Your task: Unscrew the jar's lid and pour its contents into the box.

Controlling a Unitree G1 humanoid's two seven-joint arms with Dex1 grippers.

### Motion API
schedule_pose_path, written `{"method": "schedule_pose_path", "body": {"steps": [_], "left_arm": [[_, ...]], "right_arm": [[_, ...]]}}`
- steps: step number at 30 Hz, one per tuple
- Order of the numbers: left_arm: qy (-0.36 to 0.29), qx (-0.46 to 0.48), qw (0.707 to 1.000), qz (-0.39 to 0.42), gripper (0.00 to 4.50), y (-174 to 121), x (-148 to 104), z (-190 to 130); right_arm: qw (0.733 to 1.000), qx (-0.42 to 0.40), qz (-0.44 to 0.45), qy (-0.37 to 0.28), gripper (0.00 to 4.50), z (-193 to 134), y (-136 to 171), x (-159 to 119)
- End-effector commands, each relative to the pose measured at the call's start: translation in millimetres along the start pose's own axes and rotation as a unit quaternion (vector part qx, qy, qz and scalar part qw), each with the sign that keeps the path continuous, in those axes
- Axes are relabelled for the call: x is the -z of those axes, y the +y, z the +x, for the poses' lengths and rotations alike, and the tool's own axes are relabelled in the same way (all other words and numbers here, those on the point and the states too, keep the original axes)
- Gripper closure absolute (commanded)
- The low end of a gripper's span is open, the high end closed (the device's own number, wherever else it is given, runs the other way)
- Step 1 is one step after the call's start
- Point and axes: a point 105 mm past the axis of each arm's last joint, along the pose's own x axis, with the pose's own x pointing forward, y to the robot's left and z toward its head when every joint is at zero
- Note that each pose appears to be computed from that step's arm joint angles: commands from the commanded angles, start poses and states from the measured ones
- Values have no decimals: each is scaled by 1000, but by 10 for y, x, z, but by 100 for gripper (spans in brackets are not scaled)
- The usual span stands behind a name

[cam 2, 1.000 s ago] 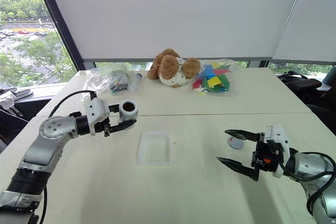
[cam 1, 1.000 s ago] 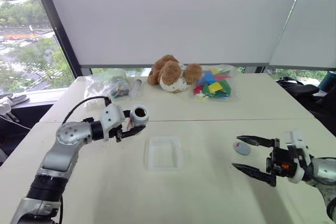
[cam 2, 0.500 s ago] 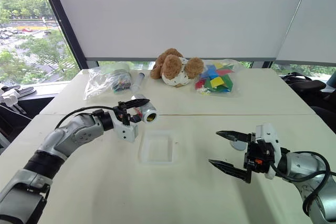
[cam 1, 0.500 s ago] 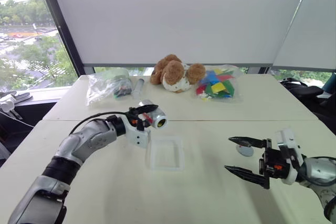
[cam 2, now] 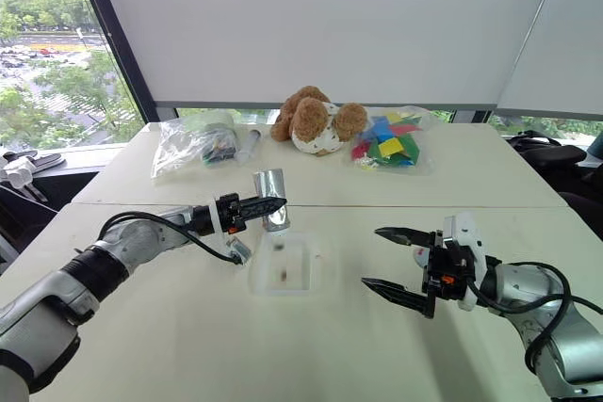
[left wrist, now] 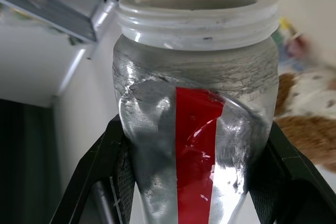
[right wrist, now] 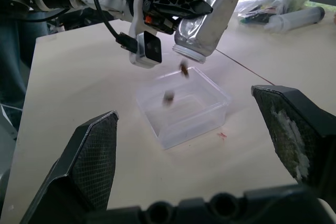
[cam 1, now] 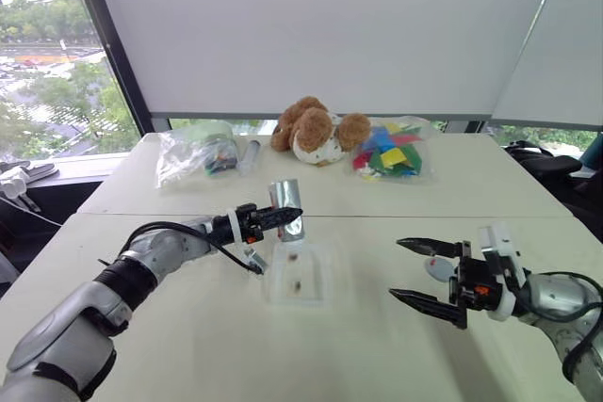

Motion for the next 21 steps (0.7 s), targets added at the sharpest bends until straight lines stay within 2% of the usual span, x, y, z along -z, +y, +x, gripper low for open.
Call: {"method": "schedule_pose_path", "body": {"steps": [1,8,11,13,15,16,18,19,21], "left_arm": [[11,-31,999,44,233,82,140,71],[26,-72,997,-15,233,246,120,8],[19,-91,990,-102,233,373,103,-111],[56,-76,965,-246,233,377,169,-232],[112,-55,920,-372,233,332,276,-345],[152,-47,886,-435,233,304,342,-414],[226,-38,782,-580,233,207,389,-585],[265,-14,708,-654,233,85,368,-715],[301,13,609,-734,233,-37,299,-873]], "right_arm": [[1000,-4,-20,-16,6,55,16,-122],[1000,0,-14,-18,6,86,9,-100],[1000,0,-10,-19,6,91,-20,-77],[1000,-2,-4,-25,6,115,-37,-72],[999,-6,-1,-31,6,142,-49,-71],[999,-8,-3,-39,6,167,-58,-82],[998,-16,-18,-57,6,229,-64,-116],[997,-28,-28,-70,6,267,-44,-138],[995,-43,-41,-83,6,303,-18,-153]]}}
